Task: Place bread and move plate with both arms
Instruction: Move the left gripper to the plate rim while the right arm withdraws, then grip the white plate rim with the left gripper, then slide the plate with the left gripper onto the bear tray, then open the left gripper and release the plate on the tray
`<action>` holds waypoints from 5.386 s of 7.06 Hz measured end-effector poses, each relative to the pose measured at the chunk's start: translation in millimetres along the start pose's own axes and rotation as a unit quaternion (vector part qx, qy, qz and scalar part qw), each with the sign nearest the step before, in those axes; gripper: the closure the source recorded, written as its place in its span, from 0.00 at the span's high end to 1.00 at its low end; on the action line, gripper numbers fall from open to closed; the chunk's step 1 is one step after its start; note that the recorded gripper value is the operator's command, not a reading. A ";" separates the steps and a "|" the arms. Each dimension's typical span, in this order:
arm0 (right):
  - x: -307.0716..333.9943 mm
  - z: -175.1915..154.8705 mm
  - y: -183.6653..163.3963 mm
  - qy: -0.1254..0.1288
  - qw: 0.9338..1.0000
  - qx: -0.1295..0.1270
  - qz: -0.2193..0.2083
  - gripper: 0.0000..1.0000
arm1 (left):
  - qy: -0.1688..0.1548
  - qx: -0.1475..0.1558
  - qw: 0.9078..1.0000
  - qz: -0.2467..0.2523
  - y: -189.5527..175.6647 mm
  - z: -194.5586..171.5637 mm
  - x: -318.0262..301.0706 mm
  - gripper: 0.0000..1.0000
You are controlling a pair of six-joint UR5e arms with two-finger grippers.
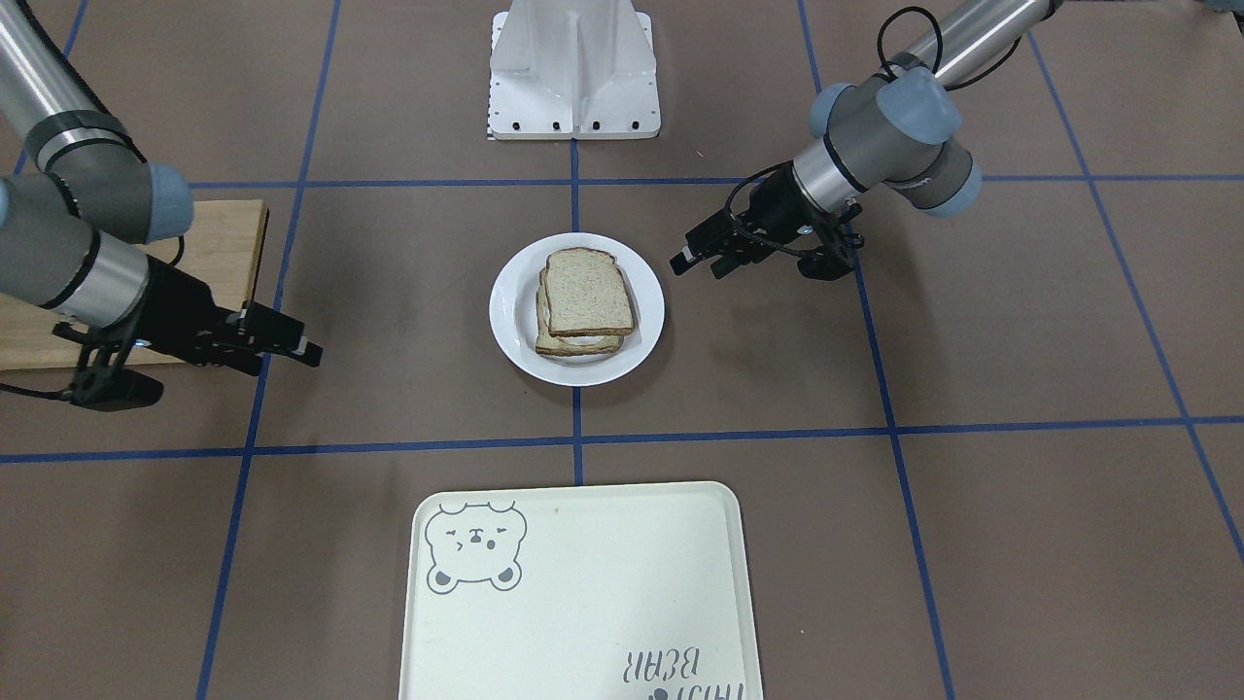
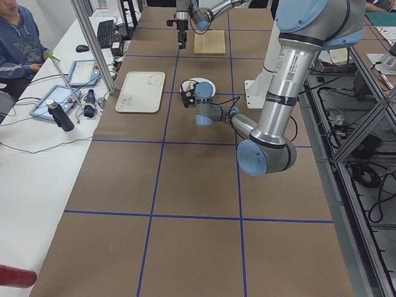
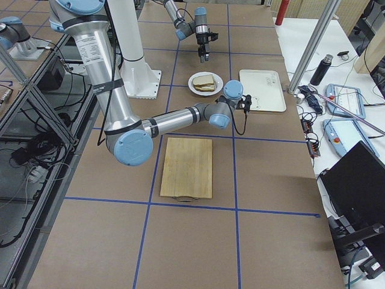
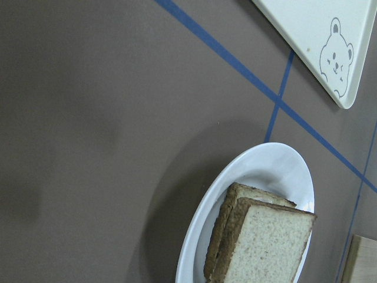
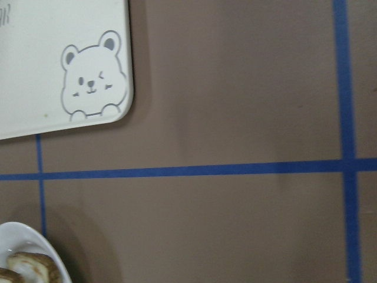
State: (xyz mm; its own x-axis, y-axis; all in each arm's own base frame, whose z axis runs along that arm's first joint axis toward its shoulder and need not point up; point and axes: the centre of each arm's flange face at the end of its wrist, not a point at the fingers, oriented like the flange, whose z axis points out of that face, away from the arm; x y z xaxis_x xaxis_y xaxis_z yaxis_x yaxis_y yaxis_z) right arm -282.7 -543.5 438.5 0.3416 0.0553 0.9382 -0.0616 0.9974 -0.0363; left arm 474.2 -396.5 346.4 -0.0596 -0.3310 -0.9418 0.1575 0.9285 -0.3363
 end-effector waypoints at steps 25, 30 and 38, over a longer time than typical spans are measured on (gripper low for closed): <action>71.2 -95.6 -27.0 0.198 0.966 -0.027 -0.165 1.00 | 0.168 0.247 0.941 -0.160 -38.2 184.0 151.6 0.00; 67.2 -92.4 -26.8 0.197 0.966 -0.028 -0.167 1.00 | 0.167 0.353 0.882 -0.262 -67.4 234.0 180.5 0.00; 57.9 -84.5 -25.7 0.193 0.965 -0.033 -0.175 1.00 | 0.169 0.364 0.873 -0.276 -65.5 250.3 201.7 0.99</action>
State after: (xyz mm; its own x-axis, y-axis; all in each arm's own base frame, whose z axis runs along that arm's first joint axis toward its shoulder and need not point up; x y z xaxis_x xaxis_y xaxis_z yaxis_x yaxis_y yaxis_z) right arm -182.1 -562.1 464.6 0.6551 -0.2849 0.6998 0.1766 0.9583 0.2248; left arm 698.6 -566.2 177.7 -0.5924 -0.5122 -0.6219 0.5910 0.2482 -0.7675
